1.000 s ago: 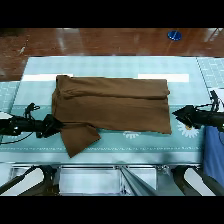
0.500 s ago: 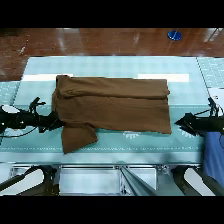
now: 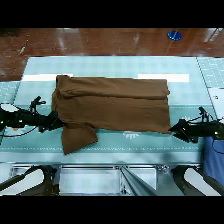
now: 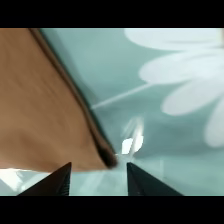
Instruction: Fold the shirts.
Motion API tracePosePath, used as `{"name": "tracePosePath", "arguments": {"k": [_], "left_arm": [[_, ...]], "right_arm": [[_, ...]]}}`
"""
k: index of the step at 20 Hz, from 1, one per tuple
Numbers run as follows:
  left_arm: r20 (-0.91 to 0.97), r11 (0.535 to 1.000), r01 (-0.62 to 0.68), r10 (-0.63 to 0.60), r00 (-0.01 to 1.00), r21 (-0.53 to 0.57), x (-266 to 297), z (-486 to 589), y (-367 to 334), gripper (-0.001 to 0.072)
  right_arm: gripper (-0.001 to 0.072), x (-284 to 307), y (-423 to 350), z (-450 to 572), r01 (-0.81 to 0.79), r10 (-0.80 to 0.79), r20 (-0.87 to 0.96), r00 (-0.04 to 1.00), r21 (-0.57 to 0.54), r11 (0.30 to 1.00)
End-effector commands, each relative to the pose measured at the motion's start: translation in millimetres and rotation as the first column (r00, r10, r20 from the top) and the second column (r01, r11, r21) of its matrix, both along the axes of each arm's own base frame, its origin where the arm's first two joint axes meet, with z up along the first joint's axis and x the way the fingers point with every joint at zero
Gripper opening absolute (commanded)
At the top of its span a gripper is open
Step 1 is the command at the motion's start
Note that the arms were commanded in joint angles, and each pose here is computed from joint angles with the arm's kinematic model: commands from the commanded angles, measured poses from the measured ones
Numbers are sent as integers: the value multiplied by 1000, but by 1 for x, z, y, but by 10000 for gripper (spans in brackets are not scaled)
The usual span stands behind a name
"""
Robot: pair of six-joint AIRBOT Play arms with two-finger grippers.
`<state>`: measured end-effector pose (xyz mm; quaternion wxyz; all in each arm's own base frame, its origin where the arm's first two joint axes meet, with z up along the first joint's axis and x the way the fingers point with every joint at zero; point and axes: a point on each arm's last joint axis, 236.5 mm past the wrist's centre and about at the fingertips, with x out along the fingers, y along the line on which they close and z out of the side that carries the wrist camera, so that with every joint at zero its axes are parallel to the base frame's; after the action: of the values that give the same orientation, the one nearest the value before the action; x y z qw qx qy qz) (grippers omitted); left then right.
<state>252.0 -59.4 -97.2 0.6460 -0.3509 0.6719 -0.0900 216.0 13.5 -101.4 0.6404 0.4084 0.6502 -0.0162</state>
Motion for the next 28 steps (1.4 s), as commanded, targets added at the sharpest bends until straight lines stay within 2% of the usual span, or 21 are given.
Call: {"name": "tracePosePath", "arguments": {"k": [1,4,5,6,7,10,15,19,22,24,28], "left_arm": [[-4,1000,7,-7,1000,-7,-2,1,-2,18],[-4,1000,7,-7,1000,-7,-1,1,-1,18],[-4,1000,7,-7,1000,-8,-1,1,-2,18],[1,1000,10,-10,1000,-7,0,3,-1,18],[18,1000,28,-28,999,-6,3,6,0,18],[95,998,68,-68,993,1,29,35,6,18],[277,997,32,-51,960,71,106,99,28,18],[290,996,54,-71,954,66,170,106,18,18],[270,997,67,-77,960,47,213,97,7,18],[254,998,50,-56,966,33,239,90,6,18],[263,999,45,-50,964,26,277,82,7,18]], "right_arm": [[407,27,5,-3,79,-81,65,995,45,996],[402,26,30,-19,1,-3,26,1000,65,998],[303,31,39,-19,-21,18,39,999,69,997],[143,39,47,-15,-56,50,75,996,73,996],[23,48,54,-7,-100,90,125,988,79,992],[24,66,55,22,-183,165,186,969,82,980],[24,130,27,75,-208,211,318,924,-42,977],[24,182,14,92,-188,189,366,911,-38,981],[24,219,11,94,-163,148,401,904,5,987],[24,237,11,90,-148,119,413,903,39,988],[24,259,2,70,-125,97,405,909,42,991]]}}
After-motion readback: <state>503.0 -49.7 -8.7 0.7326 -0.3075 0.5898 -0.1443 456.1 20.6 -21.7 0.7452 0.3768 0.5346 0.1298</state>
